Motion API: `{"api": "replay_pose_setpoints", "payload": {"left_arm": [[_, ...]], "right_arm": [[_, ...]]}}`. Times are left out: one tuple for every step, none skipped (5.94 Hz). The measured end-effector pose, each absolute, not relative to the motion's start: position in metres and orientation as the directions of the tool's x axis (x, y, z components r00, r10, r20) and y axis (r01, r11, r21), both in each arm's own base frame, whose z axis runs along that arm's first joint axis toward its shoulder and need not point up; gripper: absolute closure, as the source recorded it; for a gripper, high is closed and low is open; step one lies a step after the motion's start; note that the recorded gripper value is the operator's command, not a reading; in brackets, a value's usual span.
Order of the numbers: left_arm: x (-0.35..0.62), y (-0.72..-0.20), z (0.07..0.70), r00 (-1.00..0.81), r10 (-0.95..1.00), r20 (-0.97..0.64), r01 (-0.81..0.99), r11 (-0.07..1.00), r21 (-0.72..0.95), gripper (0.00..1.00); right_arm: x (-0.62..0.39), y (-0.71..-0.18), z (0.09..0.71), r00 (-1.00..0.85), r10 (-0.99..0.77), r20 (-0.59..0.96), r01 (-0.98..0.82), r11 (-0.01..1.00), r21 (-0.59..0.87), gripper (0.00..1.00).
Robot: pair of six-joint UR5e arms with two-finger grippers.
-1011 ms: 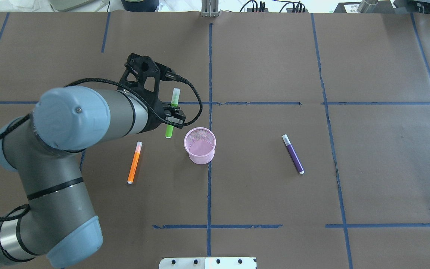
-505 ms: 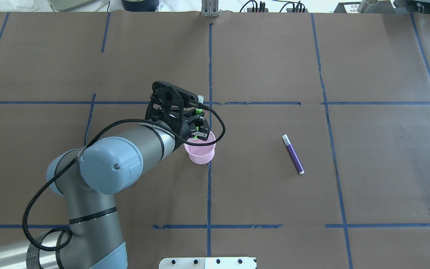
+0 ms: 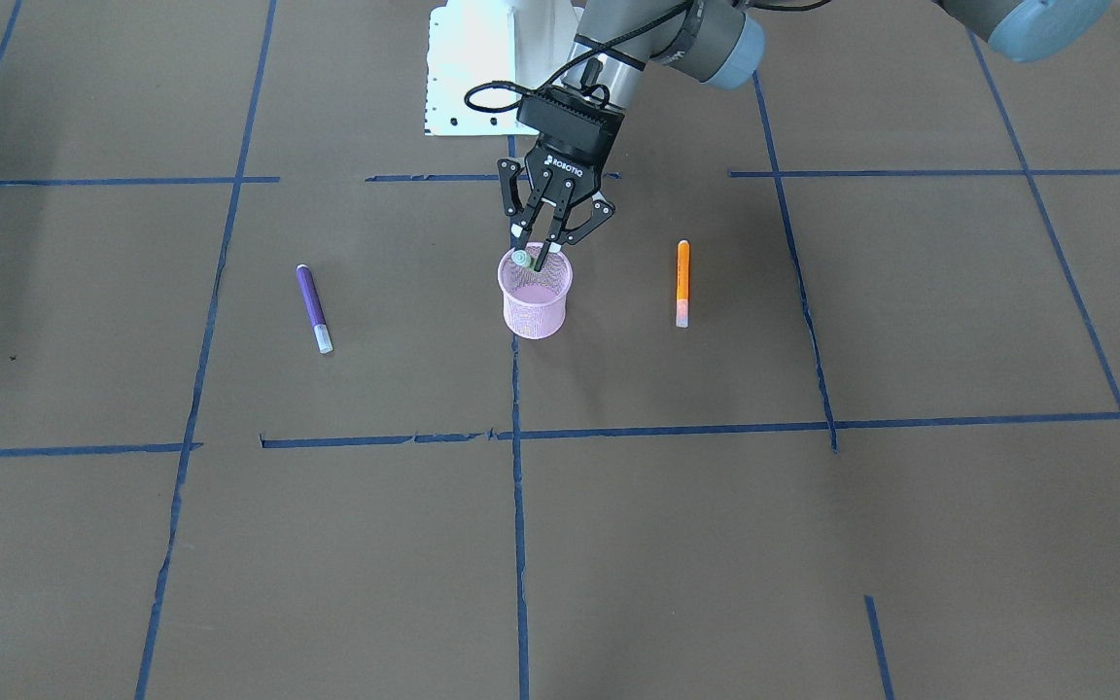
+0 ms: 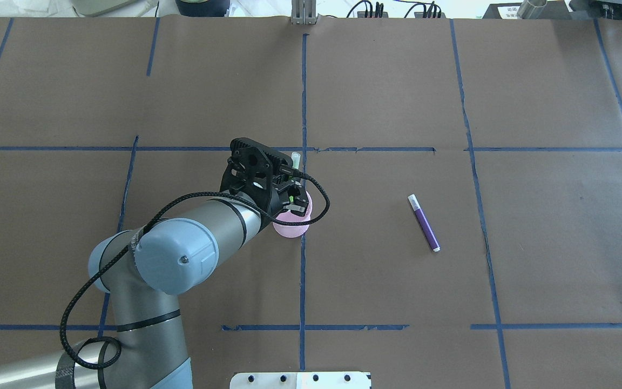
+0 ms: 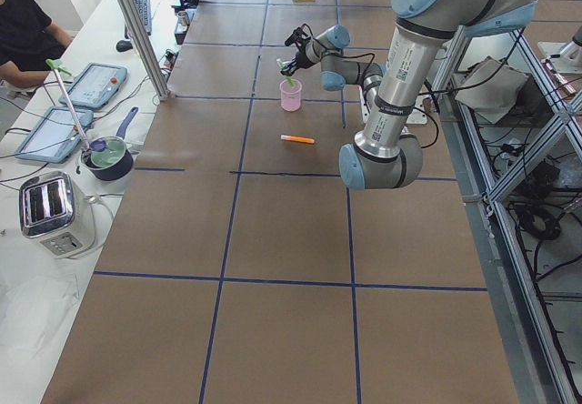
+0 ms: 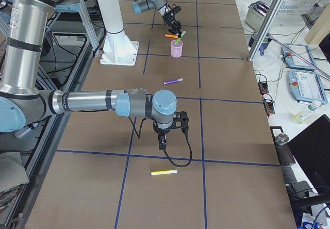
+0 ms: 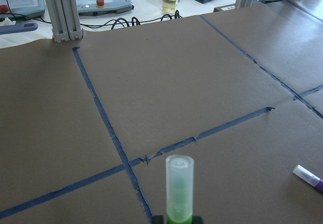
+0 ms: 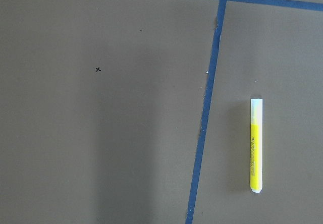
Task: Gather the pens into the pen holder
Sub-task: 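Lower the green highlighter into the cup and open the left gripper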
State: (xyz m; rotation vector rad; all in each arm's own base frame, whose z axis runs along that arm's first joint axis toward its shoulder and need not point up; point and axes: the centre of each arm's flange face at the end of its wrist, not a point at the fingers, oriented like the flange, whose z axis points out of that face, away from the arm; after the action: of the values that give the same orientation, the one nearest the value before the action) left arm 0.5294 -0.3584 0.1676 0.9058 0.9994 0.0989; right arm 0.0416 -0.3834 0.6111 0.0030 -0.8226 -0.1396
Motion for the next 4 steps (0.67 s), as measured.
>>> {"api": "replay_pose_setpoints", "payload": {"left_arm": [[0.530, -0.357, 0.169, 0.568, 0.462, -0.681, 0.312, 0.645, 0.698, 0.00], [0.528, -0.357, 0.167, 0.565, 0.464, -0.682, 0.312, 0.645, 0.697, 0.00], [0.524, -0.359, 0.165, 0.563, 0.464, -0.684, 0.313, 0.646, 0.696, 0.00], [0.518, -0.369, 0.170, 0.559, 0.465, -0.686, 0.286, 0.669, 0.686, 0.00]], "right_arm": [[0.042, -0.384, 0.611, 0.672, -0.125, 0.730, 0.123, 0.991, 0.057, 0.00], [0.041, -0.384, 0.614, 0.673, -0.123, 0.729, 0.125, 0.991, 0.051, 0.00], [0.040, -0.384, 0.623, 0.676, -0.114, 0.728, 0.128, 0.991, 0.035, 0.01], [0.039, -0.389, 0.638, 0.679, -0.099, 0.727, 0.133, 0.991, 0.011, 0.01]]}}
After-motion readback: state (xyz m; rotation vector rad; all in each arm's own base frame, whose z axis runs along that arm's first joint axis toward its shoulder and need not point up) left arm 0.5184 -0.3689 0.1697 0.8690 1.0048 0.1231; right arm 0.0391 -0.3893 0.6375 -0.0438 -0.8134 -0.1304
